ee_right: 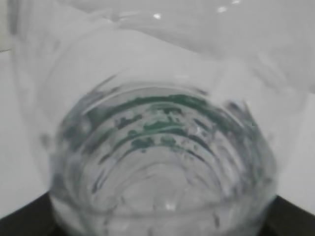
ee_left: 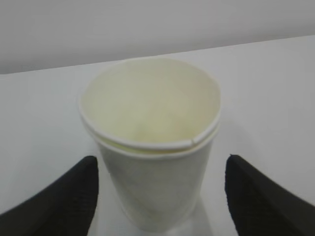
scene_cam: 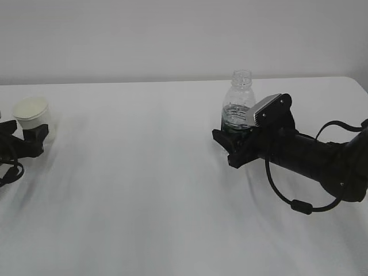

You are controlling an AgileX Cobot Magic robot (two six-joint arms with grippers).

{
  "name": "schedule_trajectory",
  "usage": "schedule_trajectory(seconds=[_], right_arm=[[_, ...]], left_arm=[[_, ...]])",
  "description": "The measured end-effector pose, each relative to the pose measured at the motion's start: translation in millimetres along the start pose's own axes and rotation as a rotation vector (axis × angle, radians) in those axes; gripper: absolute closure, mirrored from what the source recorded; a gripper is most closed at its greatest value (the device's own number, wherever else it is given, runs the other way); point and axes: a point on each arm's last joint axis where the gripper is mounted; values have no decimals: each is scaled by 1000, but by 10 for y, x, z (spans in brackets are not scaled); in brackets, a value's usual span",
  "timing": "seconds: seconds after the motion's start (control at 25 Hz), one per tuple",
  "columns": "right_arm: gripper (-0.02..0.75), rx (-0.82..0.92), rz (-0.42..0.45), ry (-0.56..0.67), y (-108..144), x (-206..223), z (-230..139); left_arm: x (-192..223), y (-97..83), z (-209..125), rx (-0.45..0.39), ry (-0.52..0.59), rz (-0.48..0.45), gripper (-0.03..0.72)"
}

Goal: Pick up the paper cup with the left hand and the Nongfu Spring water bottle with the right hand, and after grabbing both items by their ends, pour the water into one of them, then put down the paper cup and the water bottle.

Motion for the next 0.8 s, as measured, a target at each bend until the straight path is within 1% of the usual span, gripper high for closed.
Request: schedule_trajectory(seconds=[0.32,0.56,0.8], right_arm=[[256,0,0,0,0,0,0],[256,-2,0,2,0,0,-2],[256,-3,2,2,2,0,-1]], left_arm=[[19,34,29,-14,-18,33,111],[19,37,21,-16,-17,36,110],[32,65,-139,-27,27,44,109]])
Point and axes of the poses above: a point on each arm's last joint axis where the gripper is mounted, x pointing out along that axis toward the gripper, y along the wrist's bending axis when the last joint is at zero, z = x × y, and after that the axes turned 12 degrees about -x, right-handed
